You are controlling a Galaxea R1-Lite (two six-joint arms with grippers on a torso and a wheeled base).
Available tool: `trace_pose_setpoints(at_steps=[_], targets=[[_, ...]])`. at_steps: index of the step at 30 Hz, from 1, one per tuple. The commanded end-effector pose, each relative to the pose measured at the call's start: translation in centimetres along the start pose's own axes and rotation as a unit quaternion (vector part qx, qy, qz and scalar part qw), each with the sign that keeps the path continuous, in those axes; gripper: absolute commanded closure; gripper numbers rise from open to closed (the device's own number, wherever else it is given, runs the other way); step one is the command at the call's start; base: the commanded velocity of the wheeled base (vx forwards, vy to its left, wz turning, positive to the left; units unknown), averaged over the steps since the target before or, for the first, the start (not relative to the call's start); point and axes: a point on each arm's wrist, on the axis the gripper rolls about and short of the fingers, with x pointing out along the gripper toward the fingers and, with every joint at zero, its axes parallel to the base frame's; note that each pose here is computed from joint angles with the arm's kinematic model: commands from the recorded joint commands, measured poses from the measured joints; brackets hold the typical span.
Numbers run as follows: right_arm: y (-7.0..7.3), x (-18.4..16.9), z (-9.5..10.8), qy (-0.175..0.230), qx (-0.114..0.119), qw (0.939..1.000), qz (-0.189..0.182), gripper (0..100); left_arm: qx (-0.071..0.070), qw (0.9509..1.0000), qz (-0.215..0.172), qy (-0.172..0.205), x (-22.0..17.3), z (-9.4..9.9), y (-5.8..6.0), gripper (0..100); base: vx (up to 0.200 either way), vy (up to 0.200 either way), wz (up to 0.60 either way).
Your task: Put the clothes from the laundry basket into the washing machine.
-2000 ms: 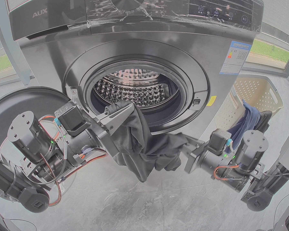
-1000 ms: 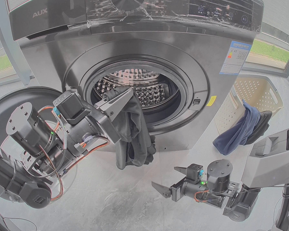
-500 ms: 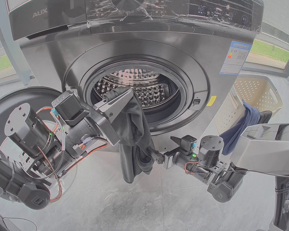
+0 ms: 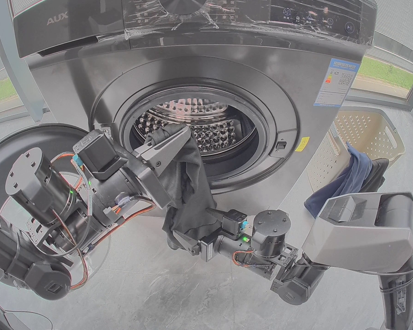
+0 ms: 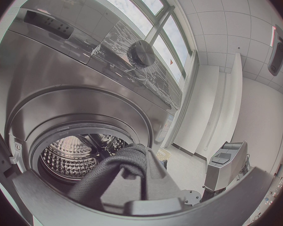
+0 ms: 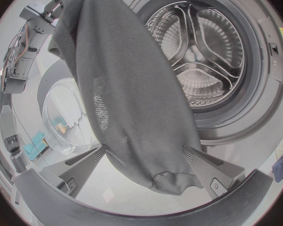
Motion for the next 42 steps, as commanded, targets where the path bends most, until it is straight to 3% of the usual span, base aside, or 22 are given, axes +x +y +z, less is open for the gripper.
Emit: trace_pose_setpoints(at_steps=[1, 10, 25, 26, 34, 42], targets=[[-0.5, 1.4, -0.7, -0.009, -0.003, 0.9999, -0.006, 0, 0.0, 1.0, -0.001, -0.001, 0.0, 0.1, -0.1, 100, 0.0, 0.0, 0.0], [-4.3, 4.3, -0.8, -0.031, -0.009, 0.9981, -0.052, 0, 0.001, 1.0, -0.005, -0.008, -0.1, 0.5, -0.3, 100, 0.0, 0.0, 0.0], [-4.4, 6.5, -1.5, -0.056, -0.01, 0.9968, -0.057, 0, -0.003, 0.9999, -0.014, -0.008, -0.2, 0.6, -0.8, 100, 0.0, 0.0, 0.0], [-4.4, 6.6, -1.4, -0.058, -0.01, 0.9967, -0.057, 100, -0.003, 0.9999, -0.014, -0.008, -0.2, 0.6, -0.8, 100, 0.0, 0.0, 0.0], [-4.9, 6.3, -0.6, -0.07, -0.01, 0.9956, -0.062, 100, -0.004, 0.9999, -0.011, -0.008, -0.2, 0.5, -0.6, 100, 0.0, 0.0, 0.0], [-5.2, 2.8, 2.4, -0.078, -0.005, 0.9941, -0.075, 100, 0.002, 0.9999, 0.014, -0.007, -0.3, 0.5, 0.6, 100, 0.0, 0.0, 0.0]])
